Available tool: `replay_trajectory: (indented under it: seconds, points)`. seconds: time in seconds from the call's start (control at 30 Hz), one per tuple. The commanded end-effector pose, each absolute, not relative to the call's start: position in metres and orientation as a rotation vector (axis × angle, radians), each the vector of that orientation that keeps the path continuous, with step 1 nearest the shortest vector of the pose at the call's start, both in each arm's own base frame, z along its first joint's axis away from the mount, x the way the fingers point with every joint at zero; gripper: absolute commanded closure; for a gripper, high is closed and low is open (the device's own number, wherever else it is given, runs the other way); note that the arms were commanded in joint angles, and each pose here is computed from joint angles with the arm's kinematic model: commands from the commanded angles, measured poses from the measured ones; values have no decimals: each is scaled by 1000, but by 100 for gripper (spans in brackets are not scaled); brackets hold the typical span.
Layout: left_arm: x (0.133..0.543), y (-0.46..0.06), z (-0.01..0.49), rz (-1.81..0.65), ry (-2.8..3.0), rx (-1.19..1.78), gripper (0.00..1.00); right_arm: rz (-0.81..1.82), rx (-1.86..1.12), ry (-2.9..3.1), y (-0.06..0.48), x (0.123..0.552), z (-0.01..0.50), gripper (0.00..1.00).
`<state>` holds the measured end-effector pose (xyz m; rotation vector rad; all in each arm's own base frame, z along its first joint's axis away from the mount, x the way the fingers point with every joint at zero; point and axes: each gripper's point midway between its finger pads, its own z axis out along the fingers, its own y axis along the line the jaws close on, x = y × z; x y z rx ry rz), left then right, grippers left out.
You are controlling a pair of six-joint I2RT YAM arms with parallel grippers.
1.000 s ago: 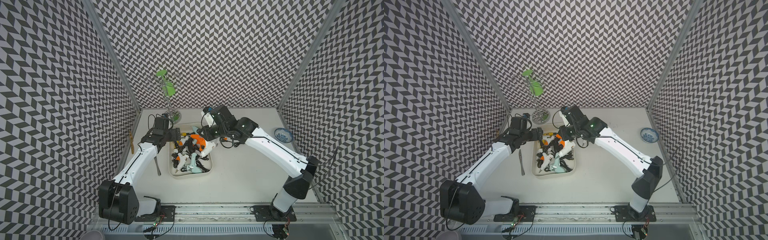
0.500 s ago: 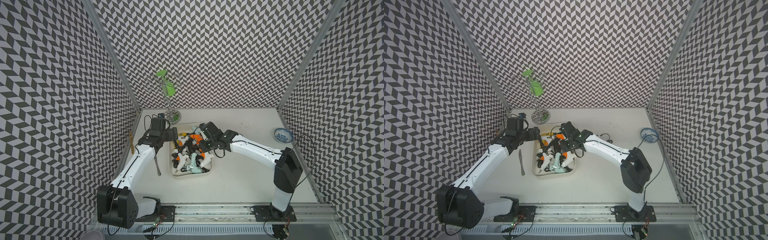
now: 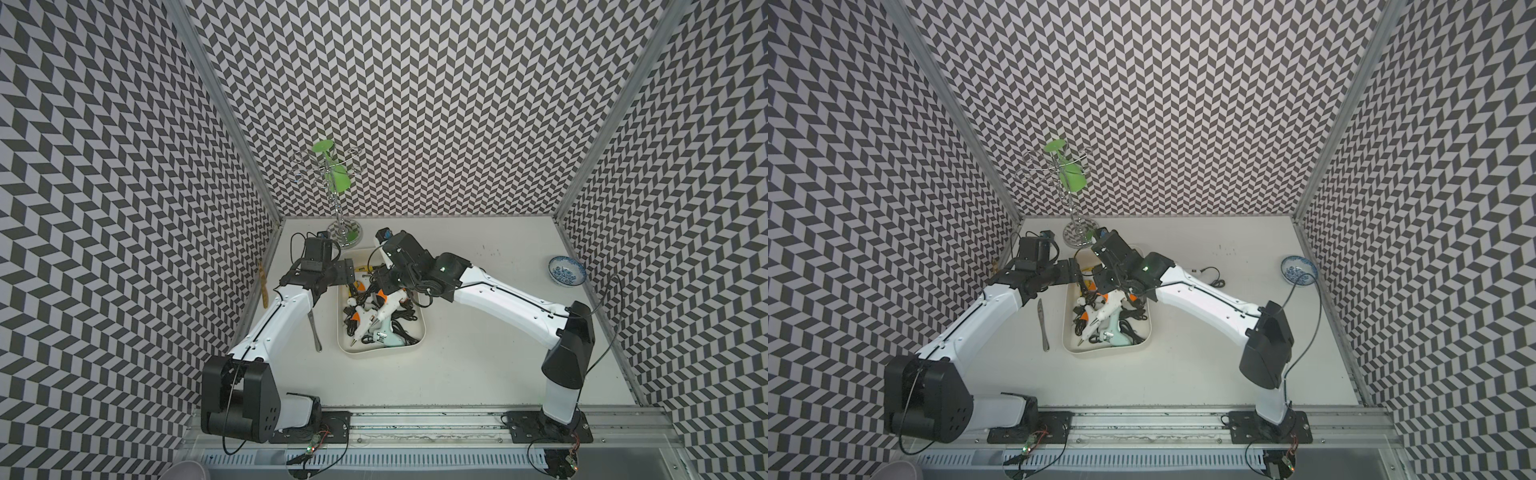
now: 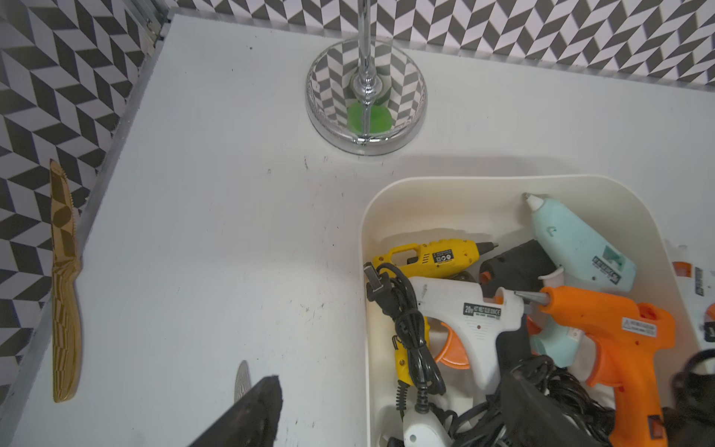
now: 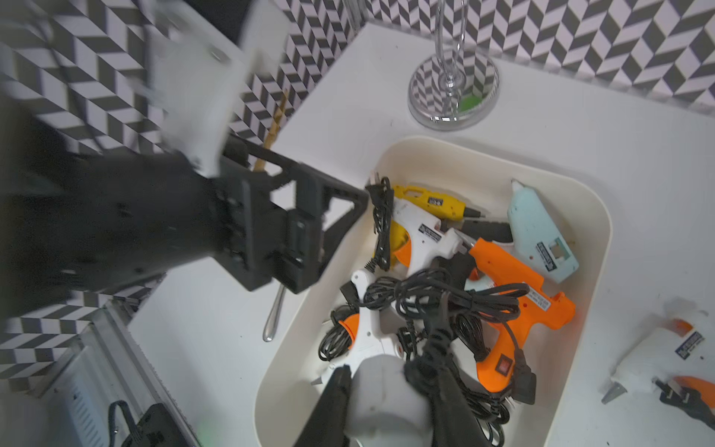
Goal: Put the hot melt glue gun into the storage box
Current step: Place the hot melt adhesive gun in the storage box.
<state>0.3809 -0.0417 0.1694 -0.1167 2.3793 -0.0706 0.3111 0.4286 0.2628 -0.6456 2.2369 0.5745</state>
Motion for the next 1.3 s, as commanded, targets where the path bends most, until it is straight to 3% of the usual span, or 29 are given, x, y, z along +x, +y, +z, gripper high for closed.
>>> replay_trajectory:
  seconds: [0.0, 0.37, 0.7, 0.77, 0.93, 1.17, 1.27]
  points:
    - [380, -34, 167, -64, 2371, -142, 7, 615, -662, 2159, 438, 306, 282, 100]
    - [381, -37, 154, -110, 2399, -134, 8, 375, -549, 2430, 404, 320, 146, 100]
    - [376, -41, 134, -125, 2457, -124, 9, 272, -441, 2459, 377, 321, 95, 98]
    - [374, -44, 128, -130, 2477, -113, 9, 259, -450, 2472, 375, 319, 93, 85]
    - [373, -50, 121, -135, 2494, -98, 10, 212, -389, 2416, 365, 331, 108, 63]
    - [369, -57, 112, -155, 2529, -68, 10, 269, -461, 2388, 376, 333, 145, 43]
    - [365, -61, 104, -166, 2558, -56, 10, 283, -469, 2349, 369, 335, 169, 39]
